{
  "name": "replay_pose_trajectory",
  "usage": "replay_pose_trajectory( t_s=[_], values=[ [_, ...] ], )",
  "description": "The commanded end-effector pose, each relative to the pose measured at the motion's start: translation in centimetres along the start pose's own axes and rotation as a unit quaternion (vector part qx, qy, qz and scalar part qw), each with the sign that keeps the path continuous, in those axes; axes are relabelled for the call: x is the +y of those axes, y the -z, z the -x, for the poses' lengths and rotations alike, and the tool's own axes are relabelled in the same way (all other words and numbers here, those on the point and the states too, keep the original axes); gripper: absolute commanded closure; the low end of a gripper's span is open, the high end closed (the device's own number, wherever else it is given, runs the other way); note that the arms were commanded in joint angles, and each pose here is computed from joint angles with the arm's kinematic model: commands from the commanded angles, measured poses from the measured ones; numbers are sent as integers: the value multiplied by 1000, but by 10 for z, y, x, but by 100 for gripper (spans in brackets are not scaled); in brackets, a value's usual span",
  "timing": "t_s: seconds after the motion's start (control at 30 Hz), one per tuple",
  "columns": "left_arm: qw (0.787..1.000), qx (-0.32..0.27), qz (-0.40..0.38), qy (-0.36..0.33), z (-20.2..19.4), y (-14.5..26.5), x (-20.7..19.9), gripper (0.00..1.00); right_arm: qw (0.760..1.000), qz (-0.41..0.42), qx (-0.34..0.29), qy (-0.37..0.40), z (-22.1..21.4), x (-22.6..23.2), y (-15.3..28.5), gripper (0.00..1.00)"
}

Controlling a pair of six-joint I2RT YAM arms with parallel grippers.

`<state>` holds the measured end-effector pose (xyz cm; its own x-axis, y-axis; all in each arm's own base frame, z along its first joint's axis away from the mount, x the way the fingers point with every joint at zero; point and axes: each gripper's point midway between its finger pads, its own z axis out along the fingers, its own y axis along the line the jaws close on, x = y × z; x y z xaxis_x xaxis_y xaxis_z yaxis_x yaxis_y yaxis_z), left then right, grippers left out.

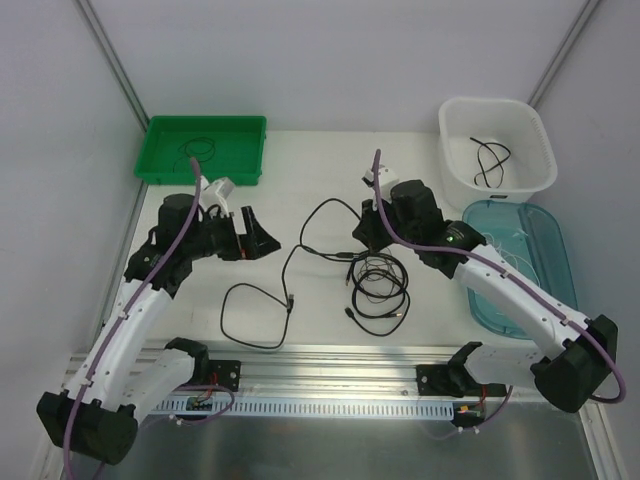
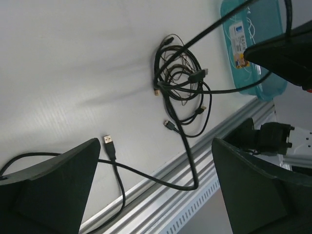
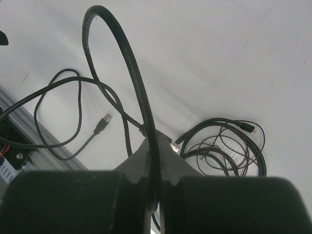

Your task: Untangle the cables

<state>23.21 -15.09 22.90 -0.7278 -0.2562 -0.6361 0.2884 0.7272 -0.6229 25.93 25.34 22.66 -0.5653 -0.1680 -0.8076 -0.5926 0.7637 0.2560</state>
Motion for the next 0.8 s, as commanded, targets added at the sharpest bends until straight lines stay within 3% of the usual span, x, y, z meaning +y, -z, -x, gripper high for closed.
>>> replay_pose_trajectory(
  t_s=[0.0,0.2,0.47,0.57,0.77],
  values=[
    [999,23,-13,-28,-5,-14,-27,2,999,-19,-16,39,21,6,2,99],
    [995,79,34,-57,-28,-54,-27,5,999,-5,-15,50,22,23,-1,99],
    [988,68,131,-43,-32,-78,3,14,998,39,-26,40,23,41,6,99],
    [992,51,115,-16,-31,-86,-1,17,997,59,-35,30,25,50,7,99],
    [995,30,87,22,-33,-95,-7,34,997,61,-53,15,26,51,7,99]
  ],
)
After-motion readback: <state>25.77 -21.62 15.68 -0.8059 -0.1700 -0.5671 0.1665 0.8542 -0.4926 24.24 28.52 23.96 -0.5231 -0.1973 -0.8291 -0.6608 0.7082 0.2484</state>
